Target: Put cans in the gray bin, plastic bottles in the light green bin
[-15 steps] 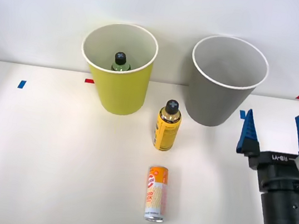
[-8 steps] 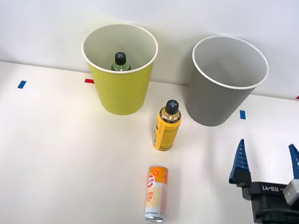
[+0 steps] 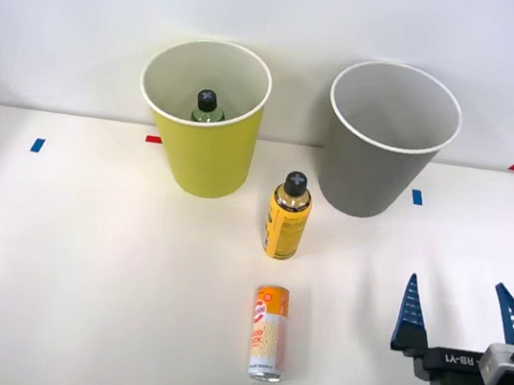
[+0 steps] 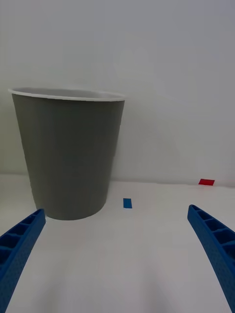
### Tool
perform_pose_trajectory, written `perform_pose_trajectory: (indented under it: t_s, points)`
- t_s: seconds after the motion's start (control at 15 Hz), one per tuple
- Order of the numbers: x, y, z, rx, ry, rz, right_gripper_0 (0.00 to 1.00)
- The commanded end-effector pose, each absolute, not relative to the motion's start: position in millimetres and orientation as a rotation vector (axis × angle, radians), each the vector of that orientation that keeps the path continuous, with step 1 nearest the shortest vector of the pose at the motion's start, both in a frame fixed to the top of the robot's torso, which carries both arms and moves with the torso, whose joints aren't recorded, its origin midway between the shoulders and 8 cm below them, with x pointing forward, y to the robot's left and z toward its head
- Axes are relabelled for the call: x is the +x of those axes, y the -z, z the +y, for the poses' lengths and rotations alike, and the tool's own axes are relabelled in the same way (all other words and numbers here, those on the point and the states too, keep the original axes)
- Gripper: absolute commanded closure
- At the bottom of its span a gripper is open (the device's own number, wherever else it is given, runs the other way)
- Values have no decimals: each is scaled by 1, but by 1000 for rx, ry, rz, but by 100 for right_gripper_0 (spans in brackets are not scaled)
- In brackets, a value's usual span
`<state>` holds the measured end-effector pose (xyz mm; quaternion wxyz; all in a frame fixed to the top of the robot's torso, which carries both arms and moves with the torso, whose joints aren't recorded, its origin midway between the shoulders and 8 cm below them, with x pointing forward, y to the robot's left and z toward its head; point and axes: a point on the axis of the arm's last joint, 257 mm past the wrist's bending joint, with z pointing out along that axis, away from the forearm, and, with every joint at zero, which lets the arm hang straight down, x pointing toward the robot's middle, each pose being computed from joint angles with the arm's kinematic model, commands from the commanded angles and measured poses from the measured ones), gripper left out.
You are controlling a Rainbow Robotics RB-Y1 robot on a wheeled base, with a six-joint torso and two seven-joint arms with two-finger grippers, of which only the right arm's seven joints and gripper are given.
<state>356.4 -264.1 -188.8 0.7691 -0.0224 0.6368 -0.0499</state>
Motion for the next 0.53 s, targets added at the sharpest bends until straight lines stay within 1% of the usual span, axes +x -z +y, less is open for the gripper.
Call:
perform_pose_trajectory:
  t_s: [0.07,0.27,0.53]
  points:
    - [350,199,-270,-51,129,1412,0]
    - [351,206,-267,-50,152,1435,0]
    - [343,213,-273,16,143,1453,0]
